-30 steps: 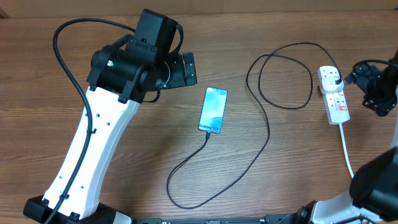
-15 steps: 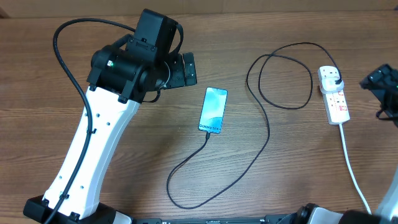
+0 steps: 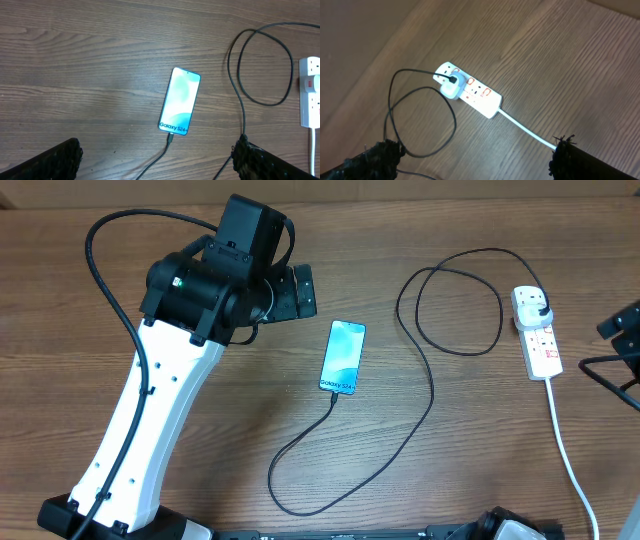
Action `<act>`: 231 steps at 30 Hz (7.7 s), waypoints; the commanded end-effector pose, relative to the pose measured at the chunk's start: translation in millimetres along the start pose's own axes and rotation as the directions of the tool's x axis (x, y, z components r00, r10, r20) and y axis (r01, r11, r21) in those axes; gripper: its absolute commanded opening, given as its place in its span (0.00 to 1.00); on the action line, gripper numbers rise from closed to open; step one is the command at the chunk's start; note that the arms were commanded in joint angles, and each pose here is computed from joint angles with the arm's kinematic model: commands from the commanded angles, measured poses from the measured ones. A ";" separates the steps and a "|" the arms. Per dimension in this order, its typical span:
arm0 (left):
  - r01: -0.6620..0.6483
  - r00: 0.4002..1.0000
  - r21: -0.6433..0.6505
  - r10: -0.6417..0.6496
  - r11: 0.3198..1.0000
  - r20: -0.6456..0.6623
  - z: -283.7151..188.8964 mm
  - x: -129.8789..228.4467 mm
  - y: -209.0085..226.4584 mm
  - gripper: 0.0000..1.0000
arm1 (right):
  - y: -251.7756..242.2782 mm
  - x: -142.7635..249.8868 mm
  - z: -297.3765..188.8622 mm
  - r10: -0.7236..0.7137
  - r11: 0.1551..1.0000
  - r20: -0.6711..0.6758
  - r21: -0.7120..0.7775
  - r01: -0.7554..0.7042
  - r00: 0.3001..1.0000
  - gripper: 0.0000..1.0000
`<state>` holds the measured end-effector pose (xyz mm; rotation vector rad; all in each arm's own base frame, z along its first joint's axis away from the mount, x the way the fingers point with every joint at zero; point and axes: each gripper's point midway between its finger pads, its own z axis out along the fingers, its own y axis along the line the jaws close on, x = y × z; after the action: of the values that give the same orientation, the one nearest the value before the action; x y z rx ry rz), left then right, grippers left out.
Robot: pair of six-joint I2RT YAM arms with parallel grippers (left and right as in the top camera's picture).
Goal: Plug charger to phone and switch on socket
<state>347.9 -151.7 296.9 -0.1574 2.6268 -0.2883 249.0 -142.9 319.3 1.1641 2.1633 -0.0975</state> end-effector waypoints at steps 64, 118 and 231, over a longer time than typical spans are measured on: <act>-0.024 1.000 -0.020 0.024 1.000 0.017 -1.2 -4.3 4.3 1.00 | 12.8 -0.9 39.0 -0.007 1.000 -0.100 0.009 0.008 0.995 1.00; -0.438 0.292 -0.128 0.275 0.890 0.916 -38.8 72.6 108.0 1.00 | 12.8 -0.9 39.0 -0.007 1.000 -0.100 0.009 0.008 0.995 1.00; -0.168 0.526 -0.119 0.191 0.979 0.828 44.0 128.5 184.3 0.99 | 17.8 -8.5 40.1 0.036 0.999 -0.069 -0.009 -0.036 0.997 1.00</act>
<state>246.3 -3.9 157.3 -0.0098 1.6467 -0.0764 280.9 -151.4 284.9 1.2011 2.2634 -0.0509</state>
